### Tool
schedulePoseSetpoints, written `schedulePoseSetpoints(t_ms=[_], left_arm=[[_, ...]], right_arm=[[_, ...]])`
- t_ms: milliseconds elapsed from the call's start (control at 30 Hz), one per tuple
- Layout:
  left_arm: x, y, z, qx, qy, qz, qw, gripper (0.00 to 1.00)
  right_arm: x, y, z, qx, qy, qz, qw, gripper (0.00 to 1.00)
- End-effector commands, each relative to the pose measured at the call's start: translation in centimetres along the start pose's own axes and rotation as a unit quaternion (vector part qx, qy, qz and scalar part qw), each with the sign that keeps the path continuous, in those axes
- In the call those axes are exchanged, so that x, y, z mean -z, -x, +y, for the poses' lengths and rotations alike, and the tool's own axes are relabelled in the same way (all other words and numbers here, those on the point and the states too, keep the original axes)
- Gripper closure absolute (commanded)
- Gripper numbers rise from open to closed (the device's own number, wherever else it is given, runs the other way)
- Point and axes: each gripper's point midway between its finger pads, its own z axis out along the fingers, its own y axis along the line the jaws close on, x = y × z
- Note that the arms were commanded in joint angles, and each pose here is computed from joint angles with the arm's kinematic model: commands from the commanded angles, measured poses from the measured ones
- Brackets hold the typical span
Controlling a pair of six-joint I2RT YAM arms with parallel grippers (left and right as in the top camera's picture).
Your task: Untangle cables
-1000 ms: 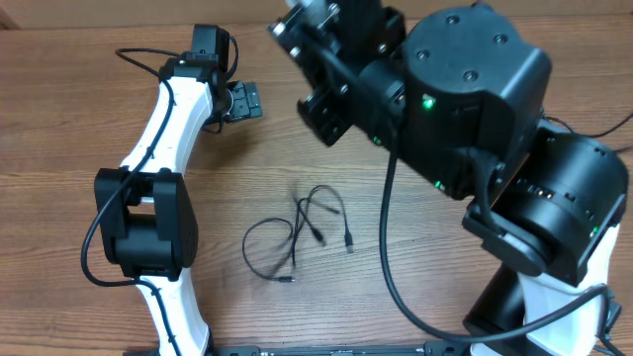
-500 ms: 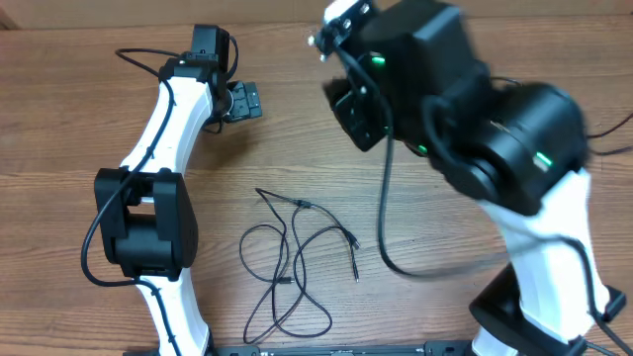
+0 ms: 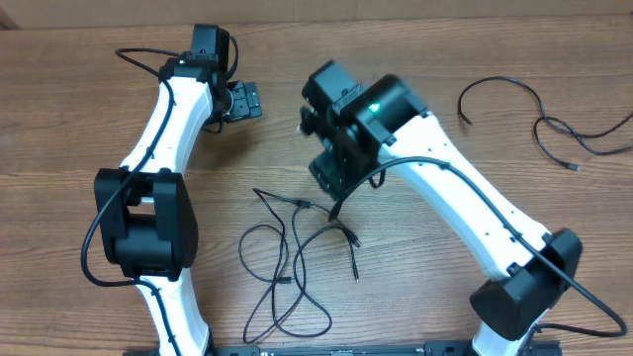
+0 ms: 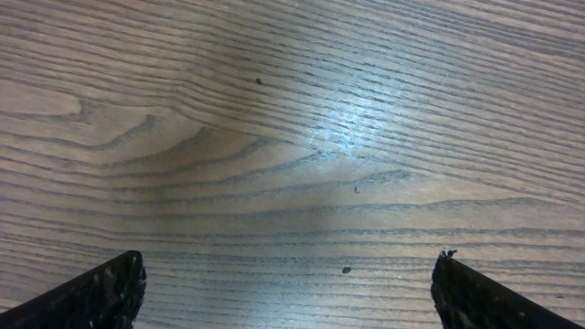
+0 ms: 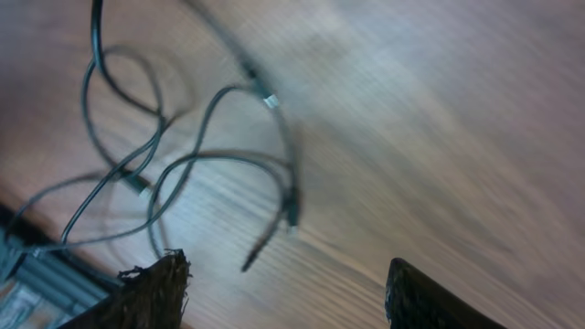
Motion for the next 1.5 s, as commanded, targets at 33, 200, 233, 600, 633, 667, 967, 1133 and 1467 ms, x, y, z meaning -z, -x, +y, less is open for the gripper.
schedulePoseSetpoints(t_ms=[33, 200, 233, 600, 633, 667, 967, 1133, 1467], left_arm=[[-0.7, -0.2, 0.2, -0.001, 0.008, 0.005, 1.0, 0.0], [-0.7, -0.2, 0.2, -0.001, 0.008, 0.005, 1.0, 0.0], [-0.7, -0.2, 0.2, -0.001, 0.008, 0.005, 1.0, 0.01], [-0.7, -0.2, 0.2, -0.001, 0.008, 0.005, 1.0, 0.0], [-0.7, -0.2, 0.2, -0.001, 0.008, 0.005, 1.0, 0.0], [-0.7, -0.2, 0.2, -0.001, 0.008, 0.005, 1.0, 0.0], [-0.7, -0.2, 0.2, -0.001, 0.008, 0.005, 1.0, 0.01], [-0.7, -0.2, 0.2, -0.001, 0.008, 0.005, 1.0, 0.0], [-0.7, -0.2, 0.2, -0.001, 0.008, 0.005, 1.0, 0.0]], right_arm=[[-2.3, -0.7, 3.1, 0.048, 0.097, 0.009, 0.994, 0.32], [-3.7, -1.4, 5.4, 0.085, 0.172, 0.01, 0.981, 0.32], [-3.8, -1.6, 5.9, 0.092, 0.187, 0.011, 0.978, 0.32], [-6.9, -4.1, 7.5, 0.088, 0.251, 0.038, 0.963, 0.32], [-7.2, -4.1, 7.9, 0.087, 0.263, 0.035, 0.96, 0.32], [-7.5, -4.2, 8.3, 0.085, 0.278, 0.032, 0.956, 0.32], [-9.4, -2.8, 10.5, 0.062, 0.341, -0.015, 0.938, 0.33], [-11.5, -2.2, 10.9, 0.04, 0.306, -0.025, 0.951, 0.34], [-15.1, -2.2, 8.8, -0.045, 0.2, -0.026, 0.978, 0.35]])
